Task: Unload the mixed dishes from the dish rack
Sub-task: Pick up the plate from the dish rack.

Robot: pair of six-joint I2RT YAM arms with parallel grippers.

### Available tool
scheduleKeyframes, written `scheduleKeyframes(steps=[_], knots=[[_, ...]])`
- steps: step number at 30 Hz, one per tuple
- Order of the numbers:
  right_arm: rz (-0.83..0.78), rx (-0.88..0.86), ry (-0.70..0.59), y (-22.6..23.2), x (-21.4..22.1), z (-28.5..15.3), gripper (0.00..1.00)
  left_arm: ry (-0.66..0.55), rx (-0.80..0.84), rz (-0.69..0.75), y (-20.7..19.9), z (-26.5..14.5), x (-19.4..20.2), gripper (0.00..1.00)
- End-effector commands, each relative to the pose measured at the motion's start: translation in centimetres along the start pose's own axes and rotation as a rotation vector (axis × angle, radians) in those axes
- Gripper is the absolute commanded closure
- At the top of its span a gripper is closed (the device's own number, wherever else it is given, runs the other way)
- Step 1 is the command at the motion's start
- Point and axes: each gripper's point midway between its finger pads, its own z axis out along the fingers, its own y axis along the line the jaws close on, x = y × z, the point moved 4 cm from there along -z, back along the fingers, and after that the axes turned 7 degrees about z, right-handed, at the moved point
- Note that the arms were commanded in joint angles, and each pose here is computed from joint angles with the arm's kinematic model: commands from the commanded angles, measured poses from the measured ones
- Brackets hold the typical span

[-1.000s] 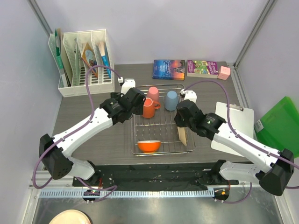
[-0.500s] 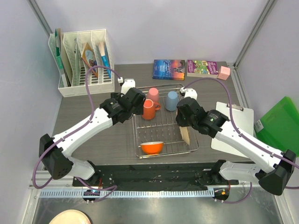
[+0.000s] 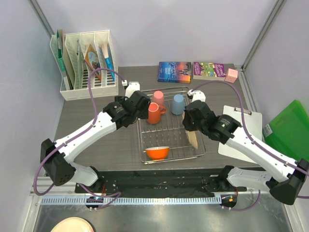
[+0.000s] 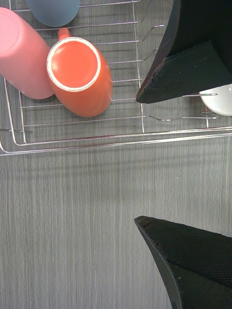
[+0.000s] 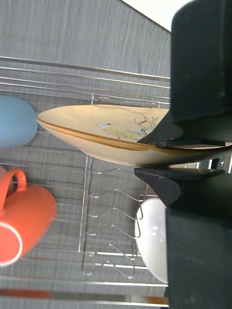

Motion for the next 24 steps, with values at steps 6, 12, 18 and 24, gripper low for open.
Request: scheduleKeyframes(steps=[6,12,18,24], knots=[[0.016,-0.246,-0.311,3.5,-8.6,-6.9,0.99,-0.04,0.019,-0.036,-0.1,-0.7,-1.1,0.02],[-0.014,-0.278,-0.326,4.1,-9.5,-7.7,0.99,-0.053,0.02,-0.045,0.3,-1.2,-1.4,0.02],[-0.111,-0.154,-0.375,3.6,-11.2,-7.0,0.99,-0.092,0.025,-0.074,0.8,-2.1,-2.5,0.02],[-0.32,0.314,-0.468,0.6,-12.0,-5.6,0.99,-0.121,0.031,-0.112,1.4,-2.3,-3.9,0.02]])
